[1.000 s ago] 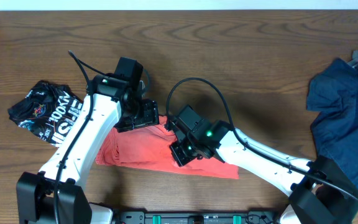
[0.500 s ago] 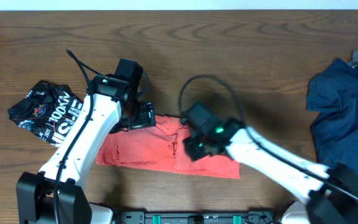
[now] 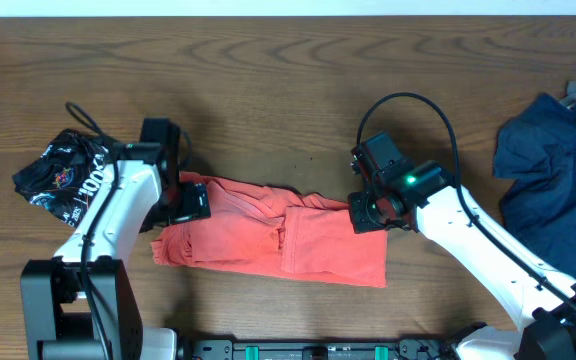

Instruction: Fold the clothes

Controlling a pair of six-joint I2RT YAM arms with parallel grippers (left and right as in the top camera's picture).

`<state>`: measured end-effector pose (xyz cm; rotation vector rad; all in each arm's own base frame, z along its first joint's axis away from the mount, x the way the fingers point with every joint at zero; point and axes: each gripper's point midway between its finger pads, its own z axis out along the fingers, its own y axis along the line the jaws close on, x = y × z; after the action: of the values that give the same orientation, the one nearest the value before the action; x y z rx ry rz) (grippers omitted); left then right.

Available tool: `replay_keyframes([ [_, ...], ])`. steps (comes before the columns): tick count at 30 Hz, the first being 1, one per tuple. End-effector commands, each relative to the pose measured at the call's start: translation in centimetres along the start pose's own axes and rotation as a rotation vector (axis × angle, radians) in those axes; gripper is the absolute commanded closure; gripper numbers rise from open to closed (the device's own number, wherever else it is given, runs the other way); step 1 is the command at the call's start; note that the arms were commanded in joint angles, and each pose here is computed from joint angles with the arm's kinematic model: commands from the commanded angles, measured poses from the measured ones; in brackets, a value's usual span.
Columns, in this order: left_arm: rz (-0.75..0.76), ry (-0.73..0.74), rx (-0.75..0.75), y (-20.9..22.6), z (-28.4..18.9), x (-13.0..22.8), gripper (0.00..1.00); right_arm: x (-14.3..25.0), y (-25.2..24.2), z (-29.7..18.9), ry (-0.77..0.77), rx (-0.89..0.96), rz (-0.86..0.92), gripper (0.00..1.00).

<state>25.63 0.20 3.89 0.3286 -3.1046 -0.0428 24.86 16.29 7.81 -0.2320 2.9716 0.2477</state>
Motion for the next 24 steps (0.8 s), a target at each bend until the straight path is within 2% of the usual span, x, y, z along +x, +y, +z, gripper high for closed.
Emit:
replay_keyframes([
  [1,0.144,0.01,0.135,-2.0,1.2,0.5,0.05,-0.8,-0.2,-0.4,-0.029,0.002,0.01,0.56],
  [5,0.151,-0.011,0.138,-2.1,3.1,0.3,0.06,-0.7,-0.2,-0.4,-0.026,0.003,0.01,0.56],
  [10,0.147,0.058,0.129,-2.1,5.8,0.8,0.09,-0.6,-0.2,-0.4,-0.021,0.005,0.01,0.56],
  [12,0.145,0.1,0.124,-2.0,6.6,1.4,0.23,-0.6,-0.3,-0.4,-0.022,0.006,0.01,0.56],
  [15,0.139,0.147,0.127,-2.0,6.9,2.3,0.58,-0.8,-0.6,-0.4,-0.031,0.028,0.011,0.56],
  [16,0.138,0.154,0.127,-1.9,6.8,2.5,0.65,-0.9,-0.9,-0.4,-0.036,0.04,0.012,0.56],
  [21,0.091,0.154,0.122,-2.0,5.1,2.0,0.92,-1.6,-2.7,-0.5,-0.064,0.105,0.042,0.55],
  [24,0.091,0.129,0.101,-1.8,3.0,0.4,0.94,-2.0,-3.9,-0.7,-0.069,0.113,0.08,0.55],
])
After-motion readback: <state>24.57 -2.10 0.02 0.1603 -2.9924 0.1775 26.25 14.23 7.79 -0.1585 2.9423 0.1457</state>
